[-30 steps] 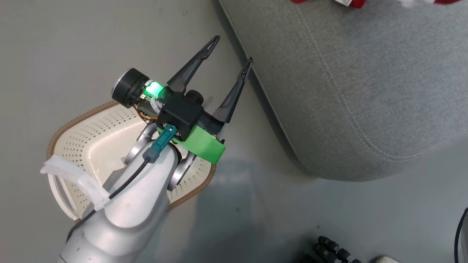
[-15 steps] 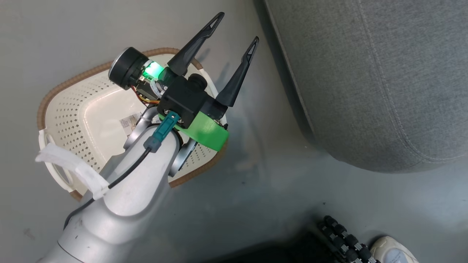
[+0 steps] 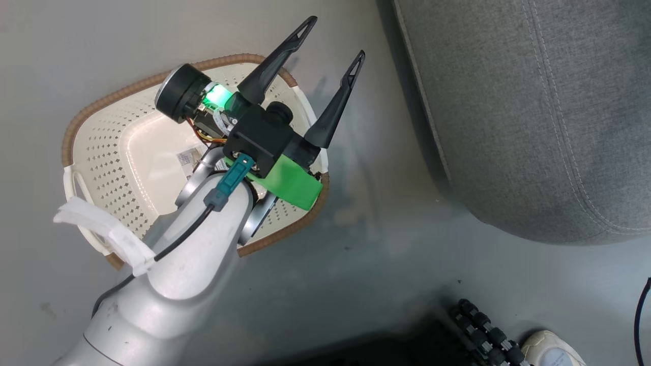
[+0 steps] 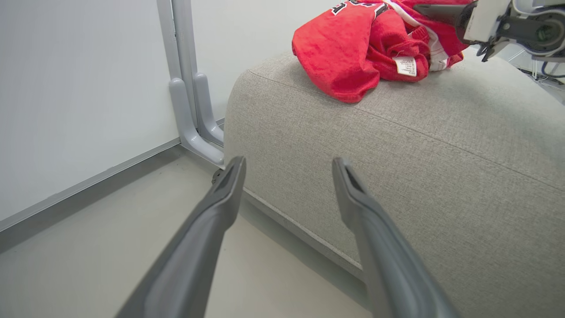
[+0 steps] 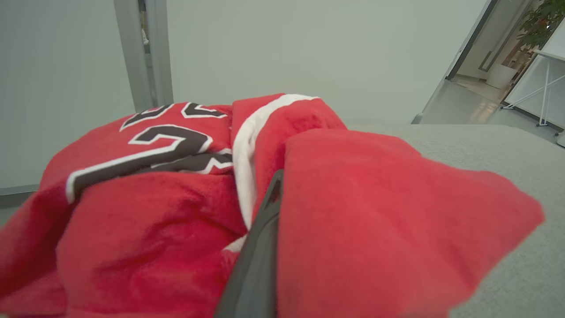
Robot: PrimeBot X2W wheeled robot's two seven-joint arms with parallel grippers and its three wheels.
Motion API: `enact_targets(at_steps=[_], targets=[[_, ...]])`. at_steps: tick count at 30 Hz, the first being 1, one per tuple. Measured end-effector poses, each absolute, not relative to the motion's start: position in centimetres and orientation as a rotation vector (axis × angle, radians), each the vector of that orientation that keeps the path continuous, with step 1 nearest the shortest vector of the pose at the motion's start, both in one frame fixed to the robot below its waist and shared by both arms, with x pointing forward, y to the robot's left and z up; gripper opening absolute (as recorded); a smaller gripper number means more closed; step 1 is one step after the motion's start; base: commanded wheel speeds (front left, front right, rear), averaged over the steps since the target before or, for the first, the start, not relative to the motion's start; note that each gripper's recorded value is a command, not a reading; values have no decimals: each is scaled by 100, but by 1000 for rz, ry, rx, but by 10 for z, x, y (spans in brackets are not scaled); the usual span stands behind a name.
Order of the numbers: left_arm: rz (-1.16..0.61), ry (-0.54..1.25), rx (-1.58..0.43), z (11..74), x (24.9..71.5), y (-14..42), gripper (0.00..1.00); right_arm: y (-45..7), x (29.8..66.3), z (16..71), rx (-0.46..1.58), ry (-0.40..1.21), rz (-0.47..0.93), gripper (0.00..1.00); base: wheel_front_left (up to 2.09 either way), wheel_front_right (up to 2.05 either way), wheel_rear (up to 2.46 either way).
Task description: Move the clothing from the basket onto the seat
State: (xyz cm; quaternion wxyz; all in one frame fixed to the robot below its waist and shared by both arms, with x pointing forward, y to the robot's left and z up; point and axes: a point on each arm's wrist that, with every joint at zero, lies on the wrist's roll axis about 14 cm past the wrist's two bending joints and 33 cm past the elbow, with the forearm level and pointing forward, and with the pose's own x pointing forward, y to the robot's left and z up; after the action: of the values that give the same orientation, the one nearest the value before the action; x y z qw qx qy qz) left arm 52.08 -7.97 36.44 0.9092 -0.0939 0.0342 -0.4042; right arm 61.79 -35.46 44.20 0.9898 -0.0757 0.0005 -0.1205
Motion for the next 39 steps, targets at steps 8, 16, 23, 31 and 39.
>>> enact_targets(at_steps=[8, 16, 23, 31, 39], targets=[[-811, 43, -194, 383, 524, -76, 100, -352, 597, 447, -138, 0, -247, 100, 0, 0, 0], [-740, 32, -199, 407, 518, -59, 100, -344, 549, 446, -121, 38, -247, 100, 0, 0, 0], [-620, 15, -207, 435, 512, -27, 100, -334, 503, 462, -105, 31, -234, 100, 0, 0, 0], [-444, -17, -193, 463, 499, 29, 100, -290, 477, 490, -56, -40, -135, 100, 0, 0, 0], [-278, -46, -189, 484, 477, 84, 100, -229, 471, 520, 15, -130, 0, 100, 0, 0, 0]])
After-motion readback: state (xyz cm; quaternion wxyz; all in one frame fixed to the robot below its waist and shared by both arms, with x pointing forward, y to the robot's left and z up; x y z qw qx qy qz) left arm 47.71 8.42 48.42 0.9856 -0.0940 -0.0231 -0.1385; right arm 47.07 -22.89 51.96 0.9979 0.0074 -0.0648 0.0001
